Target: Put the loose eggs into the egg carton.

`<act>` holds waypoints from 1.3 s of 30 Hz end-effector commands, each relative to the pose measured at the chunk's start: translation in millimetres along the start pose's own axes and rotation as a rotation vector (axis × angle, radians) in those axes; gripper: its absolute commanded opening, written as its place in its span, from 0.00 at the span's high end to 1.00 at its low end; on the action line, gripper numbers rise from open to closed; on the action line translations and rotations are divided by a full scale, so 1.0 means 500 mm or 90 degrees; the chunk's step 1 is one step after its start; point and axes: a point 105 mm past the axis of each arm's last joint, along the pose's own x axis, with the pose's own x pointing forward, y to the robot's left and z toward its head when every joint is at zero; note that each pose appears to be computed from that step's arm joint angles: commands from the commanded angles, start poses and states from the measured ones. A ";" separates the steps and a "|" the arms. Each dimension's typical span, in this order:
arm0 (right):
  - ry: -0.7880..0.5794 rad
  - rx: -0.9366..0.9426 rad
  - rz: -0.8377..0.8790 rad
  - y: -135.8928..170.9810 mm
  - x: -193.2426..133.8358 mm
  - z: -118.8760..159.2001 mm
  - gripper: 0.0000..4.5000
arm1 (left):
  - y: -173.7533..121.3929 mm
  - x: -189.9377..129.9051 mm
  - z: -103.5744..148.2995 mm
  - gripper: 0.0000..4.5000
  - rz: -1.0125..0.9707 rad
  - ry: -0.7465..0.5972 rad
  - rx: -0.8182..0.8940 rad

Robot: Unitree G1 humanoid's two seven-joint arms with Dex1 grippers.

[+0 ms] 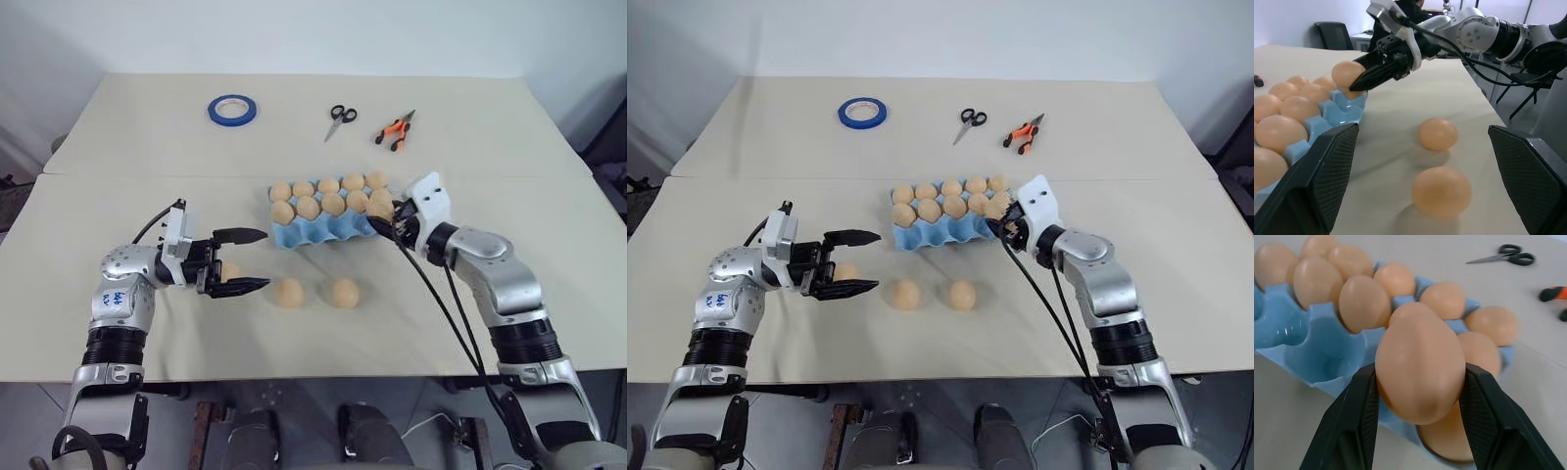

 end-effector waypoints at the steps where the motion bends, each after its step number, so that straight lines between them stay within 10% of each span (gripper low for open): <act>1: -0.026 -0.024 0.015 0.005 0.013 0.025 0.49 | 0.001 -0.007 0.026 0.00 0.010 -0.010 0.040; 10: -0.042 -0.043 0.049 0.024 0.010 0.043 0.00 | 0.000 -0.013 0.027 0.00 0.024 -0.010 0.042; 26: -0.077 -0.094 0.079 0.041 -0.118 0.090 0.00 | 0.016 -0.017 0.031 0.00 0.036 -0.011 0.043; 39: 0.045 -0.038 0.266 0.132 -0.244 -0.018 0.00 | 0.012 -0.041 0.026 0.00 0.030 0.004 0.029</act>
